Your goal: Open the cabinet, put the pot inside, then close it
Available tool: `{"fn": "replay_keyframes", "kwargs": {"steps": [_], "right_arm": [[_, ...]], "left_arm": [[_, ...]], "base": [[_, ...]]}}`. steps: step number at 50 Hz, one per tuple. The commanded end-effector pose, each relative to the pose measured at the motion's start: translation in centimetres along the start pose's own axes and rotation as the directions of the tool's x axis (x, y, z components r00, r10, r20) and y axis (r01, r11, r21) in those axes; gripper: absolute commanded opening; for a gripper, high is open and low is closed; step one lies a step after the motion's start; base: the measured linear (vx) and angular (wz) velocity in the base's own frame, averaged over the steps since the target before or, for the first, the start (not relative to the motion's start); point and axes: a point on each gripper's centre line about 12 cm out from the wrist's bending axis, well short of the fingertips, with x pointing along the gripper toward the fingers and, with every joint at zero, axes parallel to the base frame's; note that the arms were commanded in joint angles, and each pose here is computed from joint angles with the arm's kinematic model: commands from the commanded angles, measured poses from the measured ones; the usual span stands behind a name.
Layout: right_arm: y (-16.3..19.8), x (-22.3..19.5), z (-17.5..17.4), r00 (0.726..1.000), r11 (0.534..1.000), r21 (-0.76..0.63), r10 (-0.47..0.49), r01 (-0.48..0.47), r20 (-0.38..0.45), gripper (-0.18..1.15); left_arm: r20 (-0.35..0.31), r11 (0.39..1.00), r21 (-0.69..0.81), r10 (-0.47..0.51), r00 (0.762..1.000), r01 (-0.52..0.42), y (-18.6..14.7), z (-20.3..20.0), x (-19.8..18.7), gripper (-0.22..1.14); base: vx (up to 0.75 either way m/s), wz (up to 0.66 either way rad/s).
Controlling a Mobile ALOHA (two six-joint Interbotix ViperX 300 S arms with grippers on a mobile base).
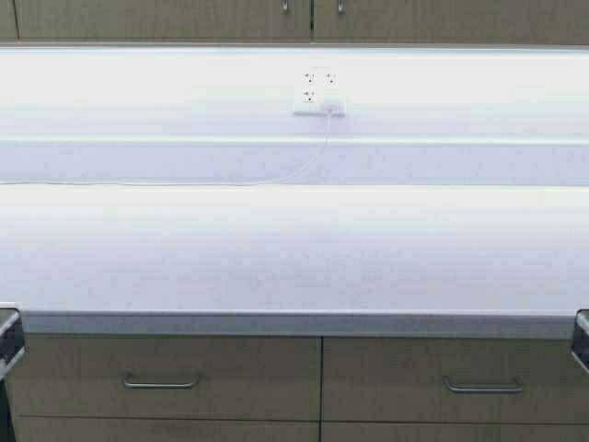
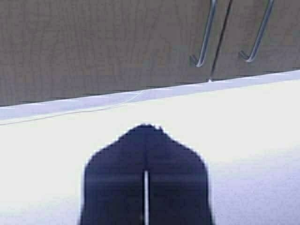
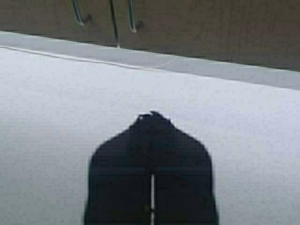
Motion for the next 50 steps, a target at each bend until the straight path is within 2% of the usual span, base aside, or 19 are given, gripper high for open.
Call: {"fn": "replay_keyframes", "kwargs": {"steps": [1, 19, 50], "right_arm": [[0.1, -0.5, 0.9, 1.000, 1.000, -0.002, 0.006, -0.006, 0.030, 0.06], [0.1, -0.6, 0.8, 1.000, 1.000, -0.009, 0.005, -0.005, 0.029, 0.06], [0.1, -0.6, 0.7, 1.000, 1.000, -0.009, 0.005, -0.005, 0.027, 0.06]], "left_arm": [[0.021, 1.000, -0.003, 0.000, 1.000, 0.000, 0.0, 0.5, -0.5, 0.03], [-0.026, 1.000, -0.015, 0.002, 1.000, -0.002, 0.1, -1.6, -0.6, 0.03], [-0.026, 1.000, -0.017, 0.004, 1.000, -0.004, 0.2, -1.8, -1.1, 0.03]], "base": [[0.01, 0.00], [0.00, 0.00], [0.00, 0.00]]}}
